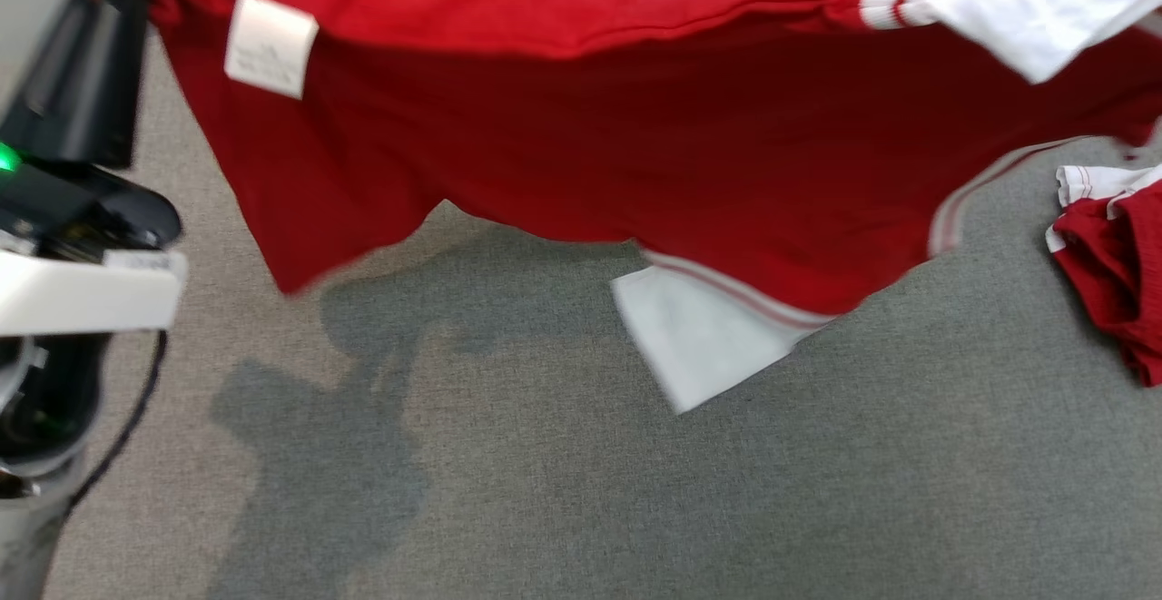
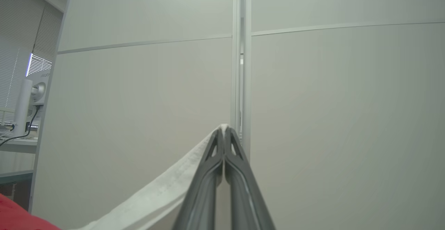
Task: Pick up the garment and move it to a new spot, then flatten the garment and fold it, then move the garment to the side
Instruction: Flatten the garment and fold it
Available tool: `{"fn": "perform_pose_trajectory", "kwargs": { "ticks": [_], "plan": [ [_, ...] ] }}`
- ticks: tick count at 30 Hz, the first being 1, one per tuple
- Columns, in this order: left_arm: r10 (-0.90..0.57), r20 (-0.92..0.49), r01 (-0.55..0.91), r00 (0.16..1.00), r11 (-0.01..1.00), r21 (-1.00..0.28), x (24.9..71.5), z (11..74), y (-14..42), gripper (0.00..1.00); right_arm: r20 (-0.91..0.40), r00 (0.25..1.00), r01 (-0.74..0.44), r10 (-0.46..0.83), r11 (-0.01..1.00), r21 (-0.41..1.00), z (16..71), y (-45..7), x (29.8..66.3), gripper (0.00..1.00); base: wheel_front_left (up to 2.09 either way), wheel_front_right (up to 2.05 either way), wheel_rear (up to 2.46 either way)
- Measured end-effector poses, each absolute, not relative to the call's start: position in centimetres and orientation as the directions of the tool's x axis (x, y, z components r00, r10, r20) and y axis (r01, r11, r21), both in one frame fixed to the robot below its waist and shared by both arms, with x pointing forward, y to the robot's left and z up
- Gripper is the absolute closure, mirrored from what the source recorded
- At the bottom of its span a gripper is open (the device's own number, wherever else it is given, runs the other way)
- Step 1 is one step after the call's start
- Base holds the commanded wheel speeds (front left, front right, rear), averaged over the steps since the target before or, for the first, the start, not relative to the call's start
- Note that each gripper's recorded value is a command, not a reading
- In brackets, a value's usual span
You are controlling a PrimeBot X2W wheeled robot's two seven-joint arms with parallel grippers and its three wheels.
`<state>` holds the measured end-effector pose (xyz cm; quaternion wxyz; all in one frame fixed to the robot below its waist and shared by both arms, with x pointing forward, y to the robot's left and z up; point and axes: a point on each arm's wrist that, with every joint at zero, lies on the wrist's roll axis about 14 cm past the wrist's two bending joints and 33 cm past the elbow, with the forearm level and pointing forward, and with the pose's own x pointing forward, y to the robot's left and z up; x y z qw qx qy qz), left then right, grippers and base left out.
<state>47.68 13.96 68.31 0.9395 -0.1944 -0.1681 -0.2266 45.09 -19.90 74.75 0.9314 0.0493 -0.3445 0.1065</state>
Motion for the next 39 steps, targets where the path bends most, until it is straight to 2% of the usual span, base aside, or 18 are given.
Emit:
{"fn": "perform_pose_trajectory", "kwargs": {
  "ticks": [3,6,13,15,22,29,34,39],
  "plan": [
    [-0.35,0.471,0.503,0.809,0.828,-0.248,47.0,71.7,14.4,1.0,0.708,0.682,-0.236,0.182,0.972,-0.023,78.0,-19.7,44.1,1.0,0.0,0.0,0.0],
    [-0.347,0.497,0.501,0.795,0.839,-0.215,46.6,73.6,14.7,1.0,0.724,0.66,-0.246,0.2,0.968,-0.043,79.6,-19.4,43.5,1.0,0.0,0.0,0.0],
    [-0.368,0.484,0.511,0.794,0.836,-0.201,46.8,73.8,14.2,1.0,0.699,0.679,-0.279,0.225,0.959,-0.038,79.5,-18.7,44.1,1.0,0.0,0.0,0.0],
    [-0.385,0.455,0.494,0.803,0.857,-0.145,47.5,73.2,13.9,1.0,0.684,0.69,-0.301,0.238,0.953,-0.029,79.1,-18.2,44.9,1.0,0.0,0.0,0.0],
    [-0.431,0.379,0.501,0.819,0.859,-0.104,52.7,71.1,12.4,1.0,0.618,0.731,-0.369,0.29,0.929,0.001,77.2,-16.7,50.4,1.0,0.0,0.0,0.0],
    [-0.392,0.352,0.451,0.85,0.887,-0.101,60.8,70.0,12.9,1.0,0.639,0.701,-0.409,0.318,0.912,-0.005,78.1,-14.5,57.5,1.0,0.0,0.0,0.0],
    [-0.319,0.318,0.367,0.893,0.925,-0.102,65.3,69.2,14.7,1.0,0.668,0.686,-0.415,0.289,0.909,0.033,79.8,-13.5,61.4,1.0,0.0,0.0,0.0],
    [-0.249,0.3,0.292,0.921,0.951,-0.106,67.9,69.3,16.5,1.0,0.638,0.738,-0.384,0.218,0.914,0.131,80.4,-13.7,64.3,1.0,0.0,0.0,0.0]
  ]
}}
